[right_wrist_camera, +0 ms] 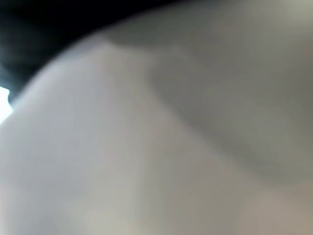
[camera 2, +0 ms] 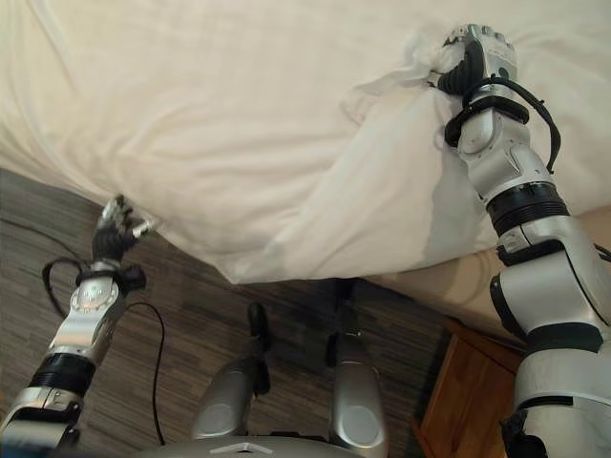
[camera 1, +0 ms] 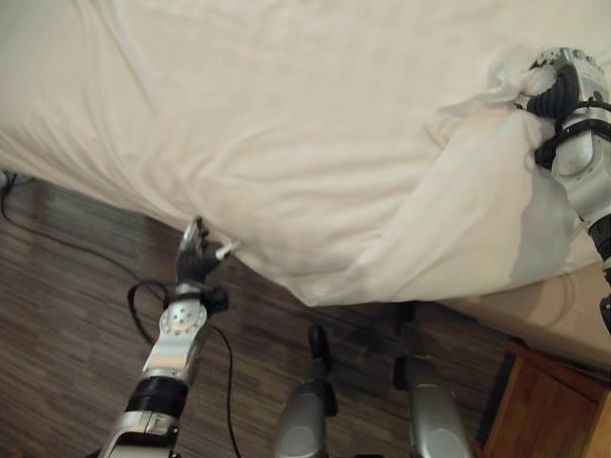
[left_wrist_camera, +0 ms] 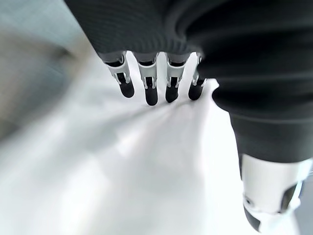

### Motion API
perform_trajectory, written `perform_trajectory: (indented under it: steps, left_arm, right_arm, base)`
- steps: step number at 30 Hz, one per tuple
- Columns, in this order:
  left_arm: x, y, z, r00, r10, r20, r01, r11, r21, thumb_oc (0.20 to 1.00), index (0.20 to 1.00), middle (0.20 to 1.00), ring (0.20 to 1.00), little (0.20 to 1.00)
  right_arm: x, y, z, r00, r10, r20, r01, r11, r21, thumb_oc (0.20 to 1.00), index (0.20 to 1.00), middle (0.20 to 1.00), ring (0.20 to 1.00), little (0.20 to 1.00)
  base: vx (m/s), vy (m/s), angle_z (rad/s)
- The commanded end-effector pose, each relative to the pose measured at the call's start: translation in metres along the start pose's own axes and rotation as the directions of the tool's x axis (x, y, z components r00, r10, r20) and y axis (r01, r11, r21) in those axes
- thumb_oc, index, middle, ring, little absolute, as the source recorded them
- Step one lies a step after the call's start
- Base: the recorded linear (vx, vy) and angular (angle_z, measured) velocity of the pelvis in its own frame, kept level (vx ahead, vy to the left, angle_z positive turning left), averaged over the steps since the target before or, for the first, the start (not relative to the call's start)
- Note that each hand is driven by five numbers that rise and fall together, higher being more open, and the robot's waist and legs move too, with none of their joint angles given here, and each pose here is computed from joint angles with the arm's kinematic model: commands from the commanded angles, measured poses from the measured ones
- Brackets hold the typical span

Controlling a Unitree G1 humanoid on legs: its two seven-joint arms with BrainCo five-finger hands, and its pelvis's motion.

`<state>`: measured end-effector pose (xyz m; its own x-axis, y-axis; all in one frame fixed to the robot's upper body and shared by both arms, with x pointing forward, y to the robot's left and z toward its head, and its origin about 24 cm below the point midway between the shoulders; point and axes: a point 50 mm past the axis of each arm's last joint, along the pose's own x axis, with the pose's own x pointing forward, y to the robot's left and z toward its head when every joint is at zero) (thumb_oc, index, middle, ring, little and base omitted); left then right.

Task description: Making the bed.

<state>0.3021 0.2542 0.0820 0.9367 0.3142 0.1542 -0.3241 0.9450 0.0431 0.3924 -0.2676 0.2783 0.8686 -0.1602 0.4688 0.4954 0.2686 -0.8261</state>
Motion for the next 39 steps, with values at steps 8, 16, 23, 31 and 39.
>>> perform_trajectory:
  steps: [8, 16, 23, 31, 39]
  left_arm:
    - [-0.008, -0.01, -0.016, 0.99, -0.127, -0.069, 0.132, 0.988, 0.075, 1.0, 1.0, 1.0, 1.0, 1.0]
    - [-0.022, -0.006, -0.036, 0.969, -0.177, -0.174, 0.193, 0.978, 0.081, 1.0, 1.0, 1.0, 1.0, 1.0]
    - [-0.016, 0.003, -0.035, 0.976, -0.137, -0.172, 0.144, 0.989, 0.03, 1.0, 1.0, 1.0, 1.0, 1.0]
    - [-0.01, -0.005, -0.038, 0.975, -0.119, -0.187, 0.109, 0.992, -0.064, 1.0, 1.0, 1.0, 1.0, 1.0]
    - [-0.027, -0.03, -0.059, 0.952, -0.152, -0.266, 0.113, 0.981, -0.158, 1.0, 1.0, 1.0, 1.0, 1.0]
  right_arm:
    - [-0.023, 0.004, -0.045, 0.987, 0.01, -0.161, -0.002, 0.999, 0.049, 0.2, 0.2, 0.2, 0.2, 0.2]
    - [-0.058, 0.046, -0.076, 0.951, 0.153, -0.27, -0.124, 0.985, 0.119, 0.2, 0.2, 0.2, 0.2, 0.2]
    - [-0.063, 0.058, -0.09, 0.913, 0.215, -0.347, -0.173, 0.974, 0.148, 0.2, 0.2, 0.2, 0.2, 0.2]
    - [-0.067, 0.065, -0.094, 0.9, 0.239, -0.365, -0.194, 0.969, 0.154, 0.2, 0.2, 0.2, 0.2, 0.2]
    - [-0.189, 0.123, -0.142, 0.782, 0.417, -0.464, -0.372, 0.909, 0.19, 0.2, 0.2, 0.2, 0.2, 0.2]
  base:
    - [-0.13, 0.102, -0.03]
    - [-0.29, -0.08, -0.18]
    - [-0.22, -0.21, -0.45]
    - [-0.12, -0.152, -0.36]
    - [0.01, -0.105, -0.11]
